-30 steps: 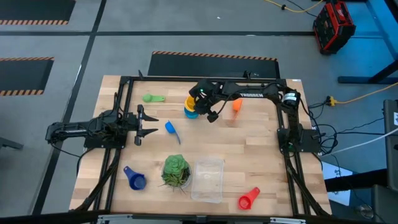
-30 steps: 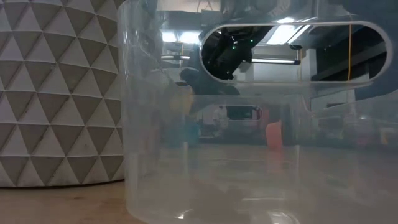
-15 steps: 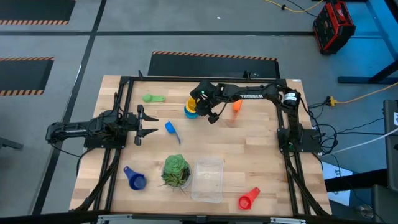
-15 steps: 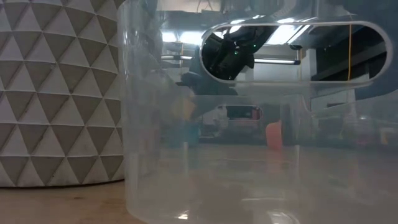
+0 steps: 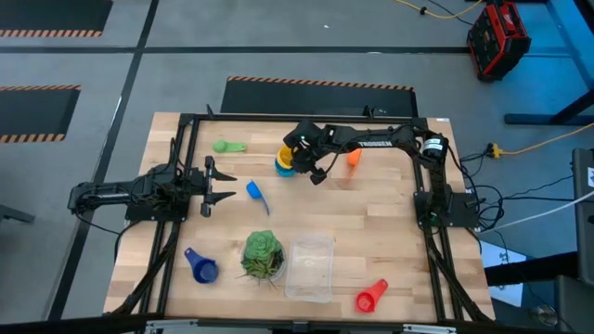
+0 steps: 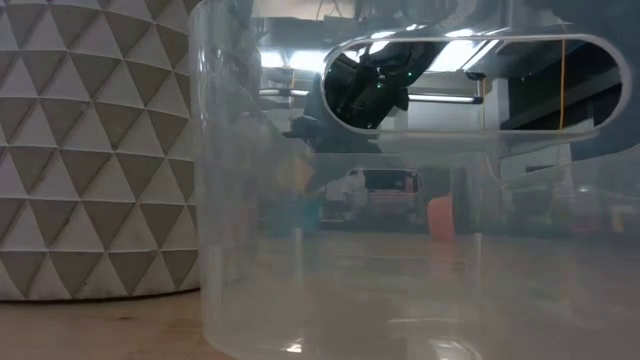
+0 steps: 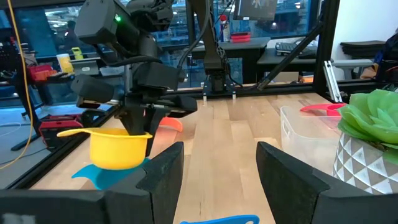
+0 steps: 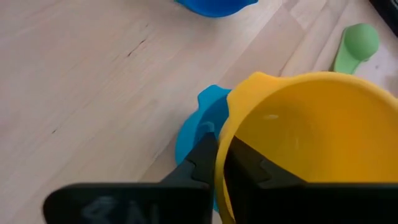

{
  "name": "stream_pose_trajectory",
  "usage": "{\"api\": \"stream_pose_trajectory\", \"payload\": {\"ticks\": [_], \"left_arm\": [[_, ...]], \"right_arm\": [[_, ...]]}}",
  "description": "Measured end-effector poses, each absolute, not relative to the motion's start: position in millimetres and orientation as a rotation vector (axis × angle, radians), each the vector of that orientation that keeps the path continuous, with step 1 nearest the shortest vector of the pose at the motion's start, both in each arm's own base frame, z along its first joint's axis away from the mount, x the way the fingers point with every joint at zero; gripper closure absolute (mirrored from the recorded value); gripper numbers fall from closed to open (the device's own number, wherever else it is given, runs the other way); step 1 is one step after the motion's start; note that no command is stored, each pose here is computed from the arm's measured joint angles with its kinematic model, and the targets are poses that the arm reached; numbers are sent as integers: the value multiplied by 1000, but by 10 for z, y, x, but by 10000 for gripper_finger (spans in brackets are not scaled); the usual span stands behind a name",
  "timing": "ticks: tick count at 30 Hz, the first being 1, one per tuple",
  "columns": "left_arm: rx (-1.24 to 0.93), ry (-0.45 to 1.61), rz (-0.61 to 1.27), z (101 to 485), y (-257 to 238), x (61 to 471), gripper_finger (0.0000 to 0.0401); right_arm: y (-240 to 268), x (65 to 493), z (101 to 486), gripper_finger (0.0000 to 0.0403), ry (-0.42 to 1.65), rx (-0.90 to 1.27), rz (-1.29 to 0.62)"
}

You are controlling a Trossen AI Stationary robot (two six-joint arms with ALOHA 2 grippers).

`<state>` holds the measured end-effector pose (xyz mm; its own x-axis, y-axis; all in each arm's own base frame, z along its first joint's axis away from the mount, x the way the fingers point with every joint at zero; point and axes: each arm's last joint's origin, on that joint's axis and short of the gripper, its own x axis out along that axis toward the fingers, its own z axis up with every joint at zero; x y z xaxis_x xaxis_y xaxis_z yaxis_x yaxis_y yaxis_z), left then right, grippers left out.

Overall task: Nest measuring cups in basket
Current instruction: Stack the yellow measuring cup on top of the light blue measuring cup, then stack the dark blue measuring cup on top of the yellow measuring cup

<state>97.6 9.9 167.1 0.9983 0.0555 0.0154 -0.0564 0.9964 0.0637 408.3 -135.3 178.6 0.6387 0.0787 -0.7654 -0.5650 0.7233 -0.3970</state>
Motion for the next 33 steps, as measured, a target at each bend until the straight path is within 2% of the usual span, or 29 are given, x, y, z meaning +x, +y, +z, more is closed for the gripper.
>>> {"api": "stream_pose_trajectory", "payload": {"ticks": [9, 21, 33], "left_arm": [[64, -14, 56, 1670, 99, 976, 206], [64, -14, 56, 1671, 99, 976, 206], [64, -14, 56, 1671, 99, 976, 206]], "right_arm": [[-1355, 4088, 1790, 342, 796, -678, 397], [-1355, 4087, 1789, 279, 797, -678, 397], [-1355, 4088, 1790, 273, 796, -678, 396]]}}
